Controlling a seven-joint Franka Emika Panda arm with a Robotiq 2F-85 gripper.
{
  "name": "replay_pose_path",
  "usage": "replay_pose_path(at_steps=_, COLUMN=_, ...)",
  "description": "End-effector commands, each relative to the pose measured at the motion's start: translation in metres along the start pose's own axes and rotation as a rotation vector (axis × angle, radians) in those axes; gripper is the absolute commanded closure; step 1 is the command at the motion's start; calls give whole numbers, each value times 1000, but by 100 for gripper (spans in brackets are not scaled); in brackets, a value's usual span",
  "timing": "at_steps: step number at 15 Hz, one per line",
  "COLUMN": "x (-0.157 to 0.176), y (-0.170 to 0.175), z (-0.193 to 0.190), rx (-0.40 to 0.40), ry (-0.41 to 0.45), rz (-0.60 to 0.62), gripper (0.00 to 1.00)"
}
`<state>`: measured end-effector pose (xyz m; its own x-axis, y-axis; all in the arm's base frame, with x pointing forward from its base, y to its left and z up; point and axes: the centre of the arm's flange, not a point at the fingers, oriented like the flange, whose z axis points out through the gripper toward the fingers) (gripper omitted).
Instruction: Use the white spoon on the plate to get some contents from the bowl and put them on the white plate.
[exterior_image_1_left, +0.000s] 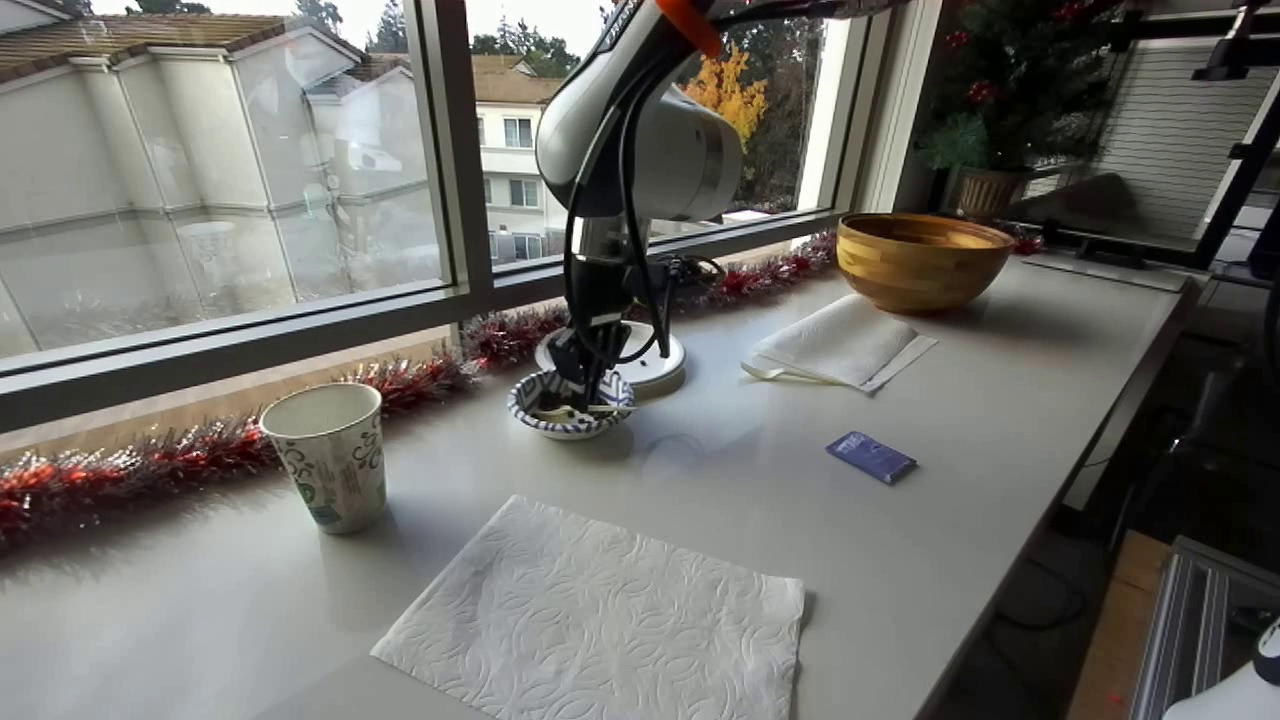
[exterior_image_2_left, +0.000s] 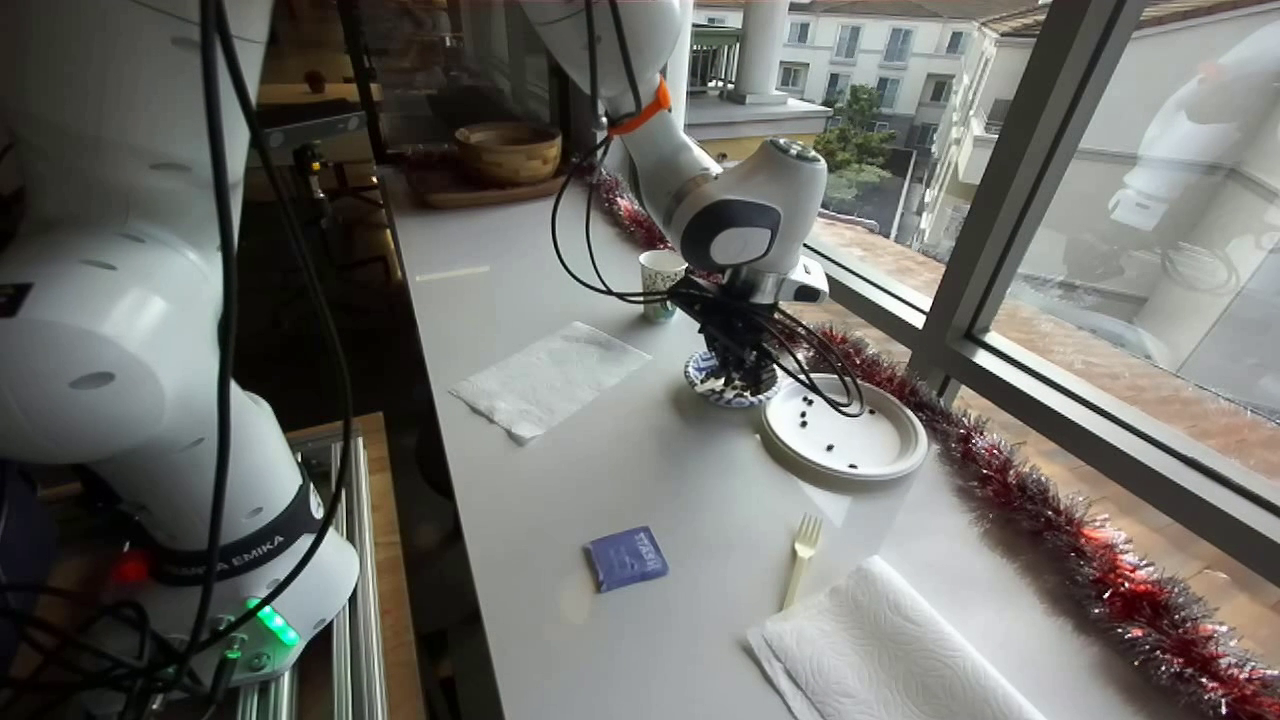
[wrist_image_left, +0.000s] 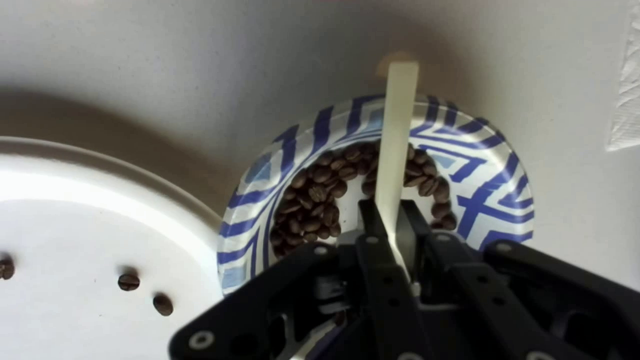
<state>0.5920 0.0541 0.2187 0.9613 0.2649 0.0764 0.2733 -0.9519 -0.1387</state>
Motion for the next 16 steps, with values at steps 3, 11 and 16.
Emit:
replay_pose_path(at_steps=3, x=-8, y=-6, z=7, rx=-82, ry=-40, rz=103, gripper=97)
replay_pose_path(at_steps=11, x=-9, y=-13, z=5, rx=-189, ry=-47, rz=280, gripper=97)
replay_pose_path(at_steps=16, x=-10, y=-30, z=-3, rx=-241, ry=-17, rz=296, gripper=97)
